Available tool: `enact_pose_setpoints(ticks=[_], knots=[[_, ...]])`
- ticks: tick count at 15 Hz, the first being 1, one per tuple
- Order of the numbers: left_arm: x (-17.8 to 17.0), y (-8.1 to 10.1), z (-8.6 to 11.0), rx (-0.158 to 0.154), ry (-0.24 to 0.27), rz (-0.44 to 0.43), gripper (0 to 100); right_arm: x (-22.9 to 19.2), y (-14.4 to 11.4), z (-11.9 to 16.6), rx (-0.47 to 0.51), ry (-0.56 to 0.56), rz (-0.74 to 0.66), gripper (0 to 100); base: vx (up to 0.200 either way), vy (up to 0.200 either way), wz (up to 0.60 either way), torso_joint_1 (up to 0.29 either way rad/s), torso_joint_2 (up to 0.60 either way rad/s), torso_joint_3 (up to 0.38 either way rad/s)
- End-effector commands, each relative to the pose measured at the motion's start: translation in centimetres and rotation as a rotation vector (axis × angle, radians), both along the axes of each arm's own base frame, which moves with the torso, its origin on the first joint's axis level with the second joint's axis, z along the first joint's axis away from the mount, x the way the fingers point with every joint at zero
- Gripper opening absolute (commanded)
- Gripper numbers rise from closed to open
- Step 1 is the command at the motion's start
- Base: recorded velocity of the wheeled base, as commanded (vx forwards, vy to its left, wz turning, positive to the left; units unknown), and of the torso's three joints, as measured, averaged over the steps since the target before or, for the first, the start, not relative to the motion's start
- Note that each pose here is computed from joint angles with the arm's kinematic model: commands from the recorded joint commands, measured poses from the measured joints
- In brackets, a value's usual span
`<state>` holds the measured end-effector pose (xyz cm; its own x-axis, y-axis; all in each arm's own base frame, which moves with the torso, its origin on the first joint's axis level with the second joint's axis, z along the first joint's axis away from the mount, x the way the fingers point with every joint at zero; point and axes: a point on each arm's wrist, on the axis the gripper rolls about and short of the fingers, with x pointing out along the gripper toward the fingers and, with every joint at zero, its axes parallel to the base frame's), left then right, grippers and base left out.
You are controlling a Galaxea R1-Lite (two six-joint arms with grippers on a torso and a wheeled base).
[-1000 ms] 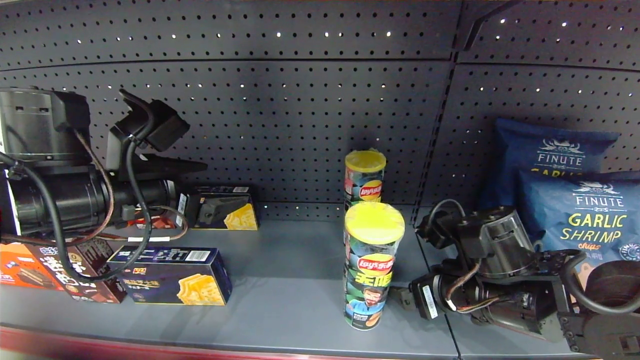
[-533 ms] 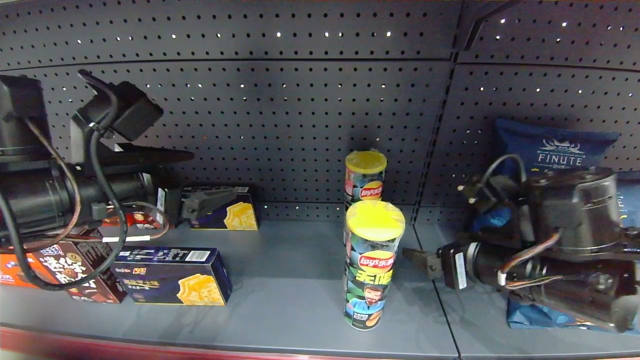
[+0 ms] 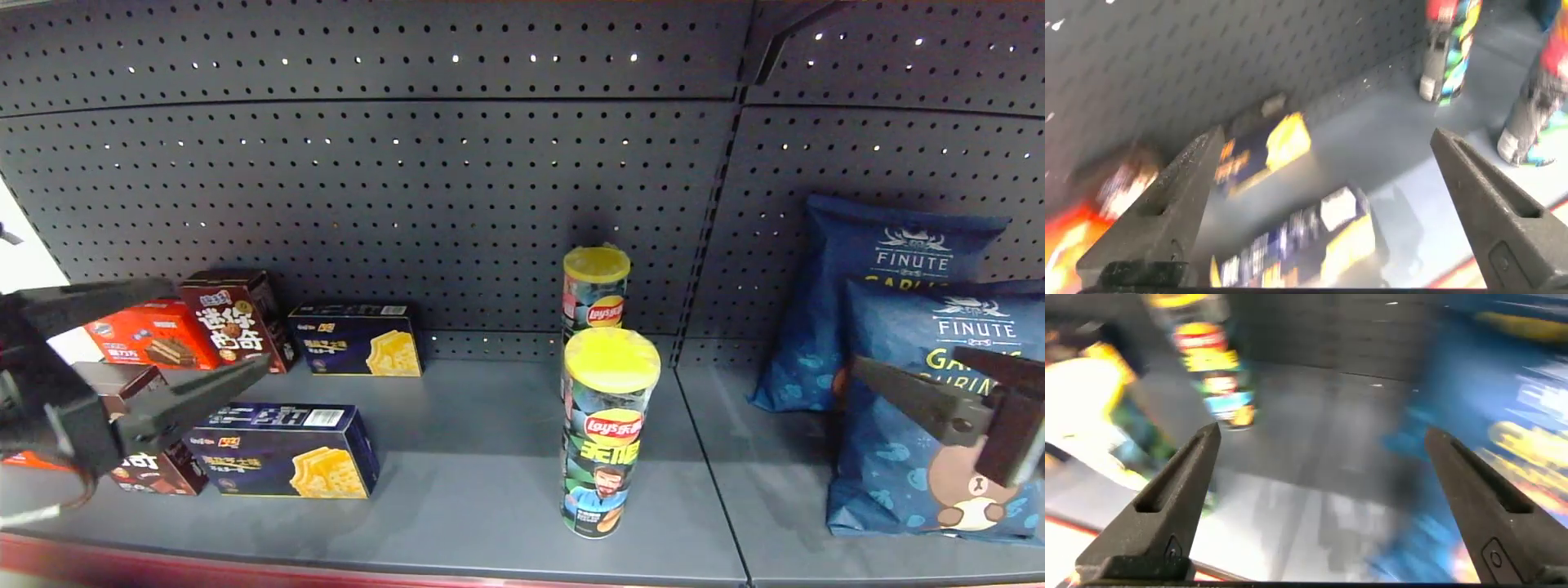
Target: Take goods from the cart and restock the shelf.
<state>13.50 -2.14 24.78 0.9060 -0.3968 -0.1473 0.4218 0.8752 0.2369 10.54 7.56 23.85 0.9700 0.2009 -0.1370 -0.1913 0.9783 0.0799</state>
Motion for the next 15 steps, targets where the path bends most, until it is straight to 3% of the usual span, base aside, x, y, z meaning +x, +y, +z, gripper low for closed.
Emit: enact_pose_setpoints(ticks=[1,3,4,6,10,11,13,15], knots=[[-6.8,1.3,-3.4,-0.007,-0.070,0.111,100,-4.3,-4.3,-3.4,0.015,-0.052,-0.190,100,0.000,0.000,0.00,0.000,0.00,0.000],[-9.1,1.6,-5.1,-0.019,-0.100,0.227,100,-5.2,-6.3,-5.9,-0.030,-0.019,-0.421,100,0.000,0.000,0.00,0.000,0.00,0.000],[-9.9,1.8,-5.6,-0.062,-0.108,0.282,100,-5.7,-7.4,-6.9,-0.077,0.044,-0.573,100,0.000,0.000,0.00,0.000,0.00,0.000],[-11.0,1.9,-6.8,-0.091,-0.102,0.337,100,-6.7,-8.5,-8.2,-0.127,0.181,-0.752,100,0.000,0.000,0.00,0.000,0.00,0.000],[-12.8,2.0,-9.1,-0.060,-0.082,0.298,100,-8.6,-8.9,-10.7,-0.100,0.170,-0.859,100,0.000,0.000,0.00,0.000,0.00,0.000],[-13.3,1.9,-10.0,-0.054,-0.086,0.249,100,-9.2,-9.0,-11.7,-0.088,0.154,-0.914,100,0.000,0.000,0.00,0.000,0.00,0.000],[-14.5,2.0,-11.7,-0.049,-0.063,0.242,100,-10.5,-8.9,-14.1,-0.062,0.076,-0.949,100,0.000,0.000,0.00,0.000,0.00,0.000],[-15.5,2.1,-13.1,-0.044,-0.039,0.237,100,-11.8,-8.7,-15.2,-0.080,-0.009,-0.820,100,0.000,0.000,0.00,0.000,0.00,0.000]])
